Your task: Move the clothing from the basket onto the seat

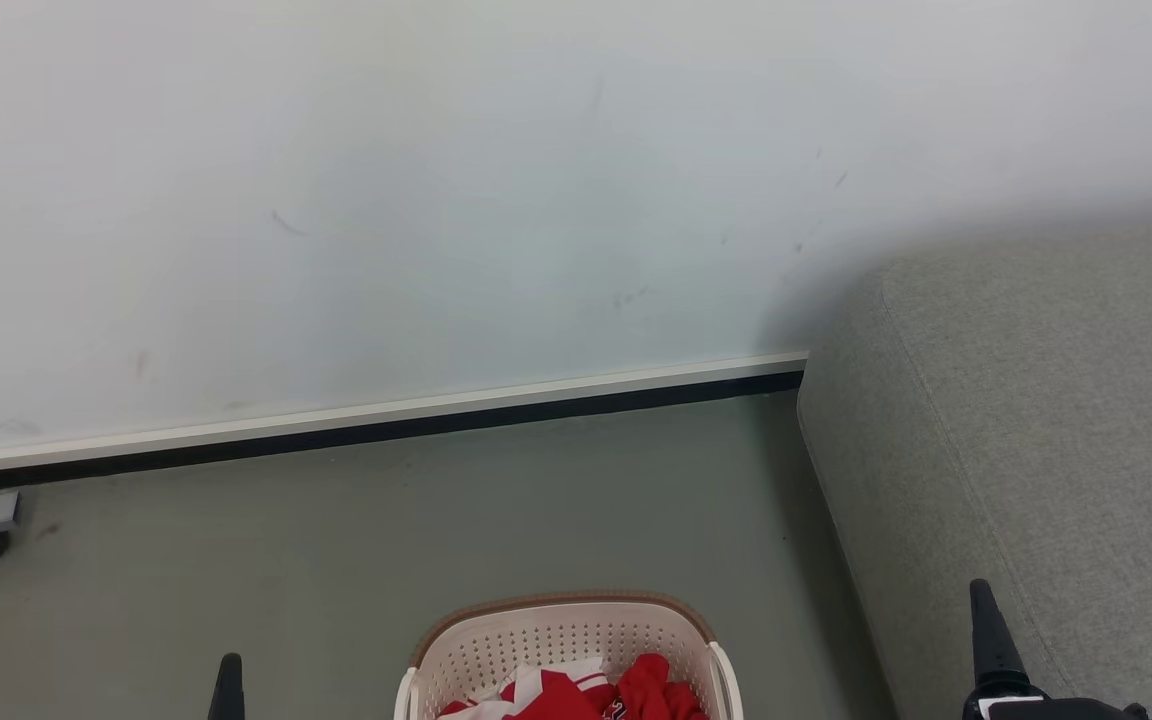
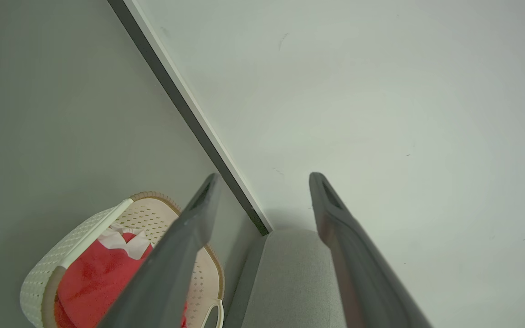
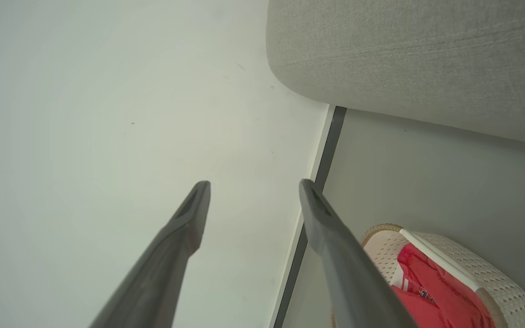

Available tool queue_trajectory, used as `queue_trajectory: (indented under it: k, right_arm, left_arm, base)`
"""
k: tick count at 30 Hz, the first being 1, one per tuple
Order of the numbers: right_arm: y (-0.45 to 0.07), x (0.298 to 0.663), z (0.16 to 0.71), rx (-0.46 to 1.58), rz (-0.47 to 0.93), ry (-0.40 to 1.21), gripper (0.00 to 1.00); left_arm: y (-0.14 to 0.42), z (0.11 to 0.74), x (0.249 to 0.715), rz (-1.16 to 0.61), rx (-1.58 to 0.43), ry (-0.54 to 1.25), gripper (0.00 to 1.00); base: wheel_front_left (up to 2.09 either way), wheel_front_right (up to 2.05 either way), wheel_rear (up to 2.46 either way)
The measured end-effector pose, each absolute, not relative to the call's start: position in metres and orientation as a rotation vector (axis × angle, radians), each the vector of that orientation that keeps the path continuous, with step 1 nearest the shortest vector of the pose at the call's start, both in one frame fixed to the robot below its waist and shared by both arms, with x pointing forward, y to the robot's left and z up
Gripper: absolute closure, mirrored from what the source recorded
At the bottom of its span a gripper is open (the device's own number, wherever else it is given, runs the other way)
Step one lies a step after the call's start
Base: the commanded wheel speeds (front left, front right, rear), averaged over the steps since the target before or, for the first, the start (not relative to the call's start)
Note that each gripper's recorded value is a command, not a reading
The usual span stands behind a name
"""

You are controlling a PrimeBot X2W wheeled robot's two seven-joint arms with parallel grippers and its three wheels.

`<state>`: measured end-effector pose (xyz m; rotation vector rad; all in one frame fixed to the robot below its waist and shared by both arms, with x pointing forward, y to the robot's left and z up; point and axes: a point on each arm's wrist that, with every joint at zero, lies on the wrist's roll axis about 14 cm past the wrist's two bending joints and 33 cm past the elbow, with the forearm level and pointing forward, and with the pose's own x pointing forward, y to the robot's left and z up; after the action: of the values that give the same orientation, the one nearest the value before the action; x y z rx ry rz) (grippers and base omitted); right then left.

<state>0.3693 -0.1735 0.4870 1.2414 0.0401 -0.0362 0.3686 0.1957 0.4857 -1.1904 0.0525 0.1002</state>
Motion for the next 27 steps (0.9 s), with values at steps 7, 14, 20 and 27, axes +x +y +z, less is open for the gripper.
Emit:
queue_trajectory:
  k: [7,14,20,27]
  right_arm:
    - [-0.165,0.369,0.486,1.134,-0.011,0.052,0.0]
    - [-0.155,0.368,0.485,1.016,0.022,0.067,0.0]
    - [-0.145,0.37,0.487,0.907,0.065,0.07,0.0]
    - [-0.133,0.369,0.49,0.784,0.115,0.074,0.0]
  left_arm:
    - [0.19,0.491,0.368,0.078,-1.068,0.044,0.0]
    - [0.189,0.492,0.366,0.08,-0.912,0.041,0.0]
    - [0.19,0.497,0.365,0.075,-0.806,0.022,0.0]
    - [0.187,0.503,0.364,0.063,-0.678,0.0,0.0]
  base:
    - [0.0,0.0,0.0]
    - [0.0,0.0,0.0]
    - [0.0,0.0,0.0]
    - [0.0,0.0,0.0]
